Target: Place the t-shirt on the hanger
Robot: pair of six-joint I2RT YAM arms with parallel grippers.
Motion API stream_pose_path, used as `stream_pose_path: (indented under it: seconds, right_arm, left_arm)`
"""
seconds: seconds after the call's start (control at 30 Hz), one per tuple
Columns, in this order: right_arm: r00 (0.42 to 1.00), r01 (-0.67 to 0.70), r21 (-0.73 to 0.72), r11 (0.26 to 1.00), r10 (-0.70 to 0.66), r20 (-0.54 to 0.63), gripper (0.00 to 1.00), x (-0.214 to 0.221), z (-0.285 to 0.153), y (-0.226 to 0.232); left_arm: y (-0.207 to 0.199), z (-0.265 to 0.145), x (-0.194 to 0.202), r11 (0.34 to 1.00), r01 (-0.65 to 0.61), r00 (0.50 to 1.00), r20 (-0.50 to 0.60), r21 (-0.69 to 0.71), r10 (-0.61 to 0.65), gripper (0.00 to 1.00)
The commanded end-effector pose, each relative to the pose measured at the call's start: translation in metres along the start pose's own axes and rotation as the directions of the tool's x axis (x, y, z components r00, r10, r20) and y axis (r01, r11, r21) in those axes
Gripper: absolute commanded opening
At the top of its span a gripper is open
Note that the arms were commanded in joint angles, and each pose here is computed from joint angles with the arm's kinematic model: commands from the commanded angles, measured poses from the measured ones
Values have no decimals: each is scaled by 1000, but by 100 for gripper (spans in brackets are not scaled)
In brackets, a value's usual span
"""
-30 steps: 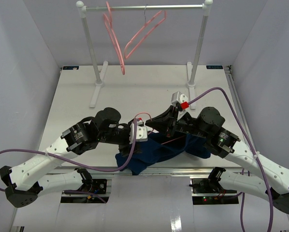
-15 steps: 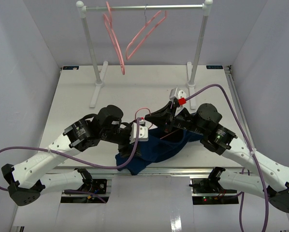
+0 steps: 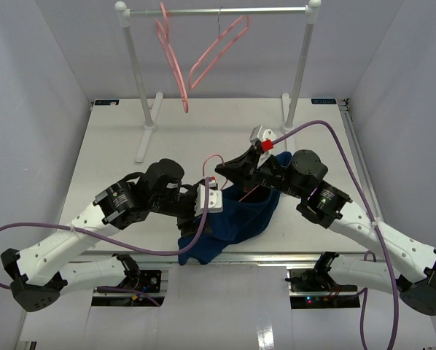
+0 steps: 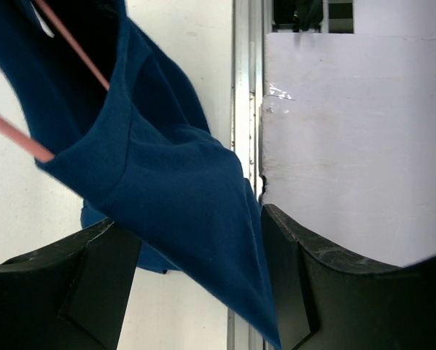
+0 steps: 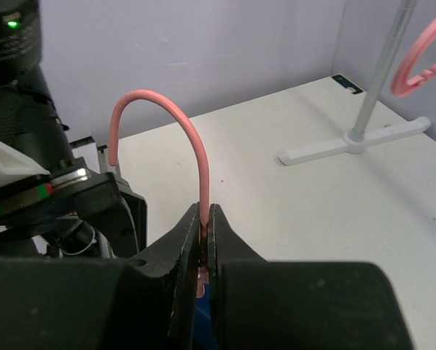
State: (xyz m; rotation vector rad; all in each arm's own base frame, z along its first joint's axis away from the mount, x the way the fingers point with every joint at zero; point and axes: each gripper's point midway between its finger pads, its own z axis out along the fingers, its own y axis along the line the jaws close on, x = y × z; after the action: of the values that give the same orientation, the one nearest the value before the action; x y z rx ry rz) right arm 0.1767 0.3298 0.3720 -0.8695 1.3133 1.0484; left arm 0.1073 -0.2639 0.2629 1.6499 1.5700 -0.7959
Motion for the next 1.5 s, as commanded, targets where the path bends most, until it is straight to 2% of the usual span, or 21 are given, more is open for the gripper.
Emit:
stream_pose_path:
  seconds: [0.0, 0.1, 0.33, 0.43, 0.53, 0.6, 0.8, 1.0, 1.23, 1.33, 1.47]
  right_arm:
    - [991, 65, 153, 986, -82, 110, 8, -50, -18, -26]
    - [991, 78, 233, 969, -101, 90, 8, -56, -33, -38]
    - [991, 90, 340, 936, -119, 65, 8, -72, -61, -51]
    - [990, 86, 345, 935, -120, 77, 8, -80, -69, -47]
    - [987, 83, 357, 930, -126, 101, 8, -95, -79, -44]
    - [986, 82, 368, 926, -130, 107, 8, -103, -85, -43]
    - [979, 80, 394, 916, -147, 142, 8, -121, -101, -40]
    - [977, 73, 411, 909, -148, 155, 8, -123, -108, -41]
    - [972, 62, 409, 910, -148, 183, 8, -131, -114, -37]
    - [970, 61, 420, 906, -154, 191, 8, -134, -118, -38]
    - [967, 62, 439, 897, -162, 195, 8, -138, -121, -40]
  left_arm:
    - [18, -22, -16, 988, 26, 999, 49, -152, -19, 74]
    - [28, -33, -21, 972, 60, 997, 64, -229, -47, 73]
    - [42, -63, -47, 924, 126, 978, 202, -361, -55, 72]
    - [52, -66, -50, 889, 215, 962, 247, -405, -120, 71]
    - [62, -64, -47, 842, 305, 935, 305, -444, -178, 66]
    - [59, -51, -32, 835, 348, 923, 313, -425, -225, 63]
    - [54, -41, -20, 841, 357, 914, 337, -406, -225, 62]
    - [44, -34, -25, 862, 380, 893, 377, -335, -247, 62]
    - [50, -9, -10, 853, 402, 897, 328, -332, -295, 58]
    - [48, 2, -4, 860, 405, 901, 297, -311, -317, 48]
    - [46, 7, -3, 868, 401, 903, 289, -294, -319, 50]
